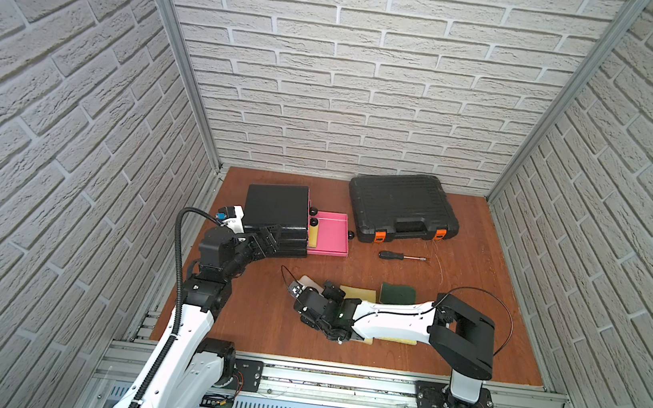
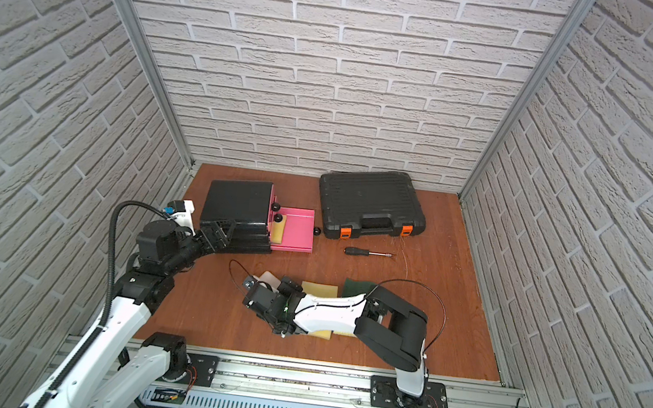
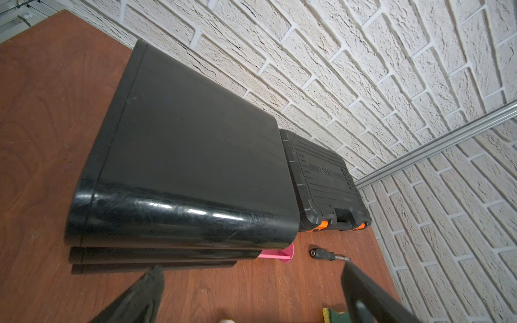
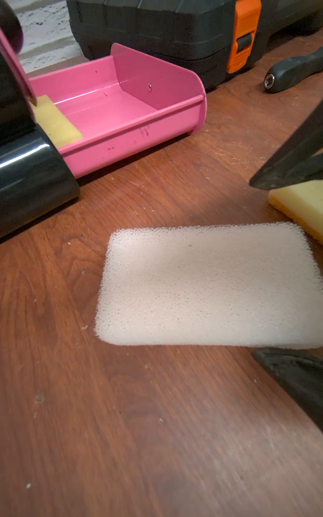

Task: Take the sponge out of the drawer
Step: Place the sponge at the center of the board, then pick up the sponge from the drawer.

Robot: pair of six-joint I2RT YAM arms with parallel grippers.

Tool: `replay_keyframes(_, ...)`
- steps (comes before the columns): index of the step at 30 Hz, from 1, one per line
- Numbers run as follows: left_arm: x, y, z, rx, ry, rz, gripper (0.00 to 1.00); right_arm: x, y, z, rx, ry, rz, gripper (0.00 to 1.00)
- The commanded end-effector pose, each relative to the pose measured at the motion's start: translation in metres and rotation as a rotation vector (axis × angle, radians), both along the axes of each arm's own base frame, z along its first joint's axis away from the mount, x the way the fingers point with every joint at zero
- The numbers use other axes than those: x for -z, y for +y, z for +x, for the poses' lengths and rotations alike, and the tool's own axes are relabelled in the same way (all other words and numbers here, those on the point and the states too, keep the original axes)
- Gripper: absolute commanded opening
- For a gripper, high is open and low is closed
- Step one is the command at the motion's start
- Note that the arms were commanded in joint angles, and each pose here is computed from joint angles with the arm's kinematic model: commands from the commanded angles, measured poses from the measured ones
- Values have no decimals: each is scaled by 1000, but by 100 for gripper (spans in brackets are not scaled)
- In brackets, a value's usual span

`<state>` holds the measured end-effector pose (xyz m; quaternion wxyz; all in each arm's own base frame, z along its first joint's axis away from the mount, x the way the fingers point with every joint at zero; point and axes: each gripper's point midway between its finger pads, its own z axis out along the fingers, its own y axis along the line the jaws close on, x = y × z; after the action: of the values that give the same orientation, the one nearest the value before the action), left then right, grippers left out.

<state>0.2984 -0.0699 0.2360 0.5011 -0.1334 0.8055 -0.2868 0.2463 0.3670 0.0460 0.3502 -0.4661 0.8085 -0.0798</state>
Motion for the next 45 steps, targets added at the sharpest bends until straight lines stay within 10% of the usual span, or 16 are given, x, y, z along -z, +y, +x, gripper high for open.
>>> replay_keyframes(1, -4, 1, 1, 3, -23, 0, 98, 1, -8, 4, 32, 3, 8, 87)
replay_keyframes(23, -8, 0, 2, 12, -30, 12, 98, -75, -7, 5, -30, 66, 290, 85)
replay_keyframes(28, -13, 0, 1, 9, -42, 12, 98, -118, -28, 53, 161, 117, 478, 82)
replay_keyframes(35, -14, 0, 0, 15, -45, 5, 98, -107, -26, 121, 328, 293, 621, 52)
replay_keyframes(45, -15, -3, 0, 32, -57, -18, 98, -84, -22, 167, 364, 404, 804, 60)
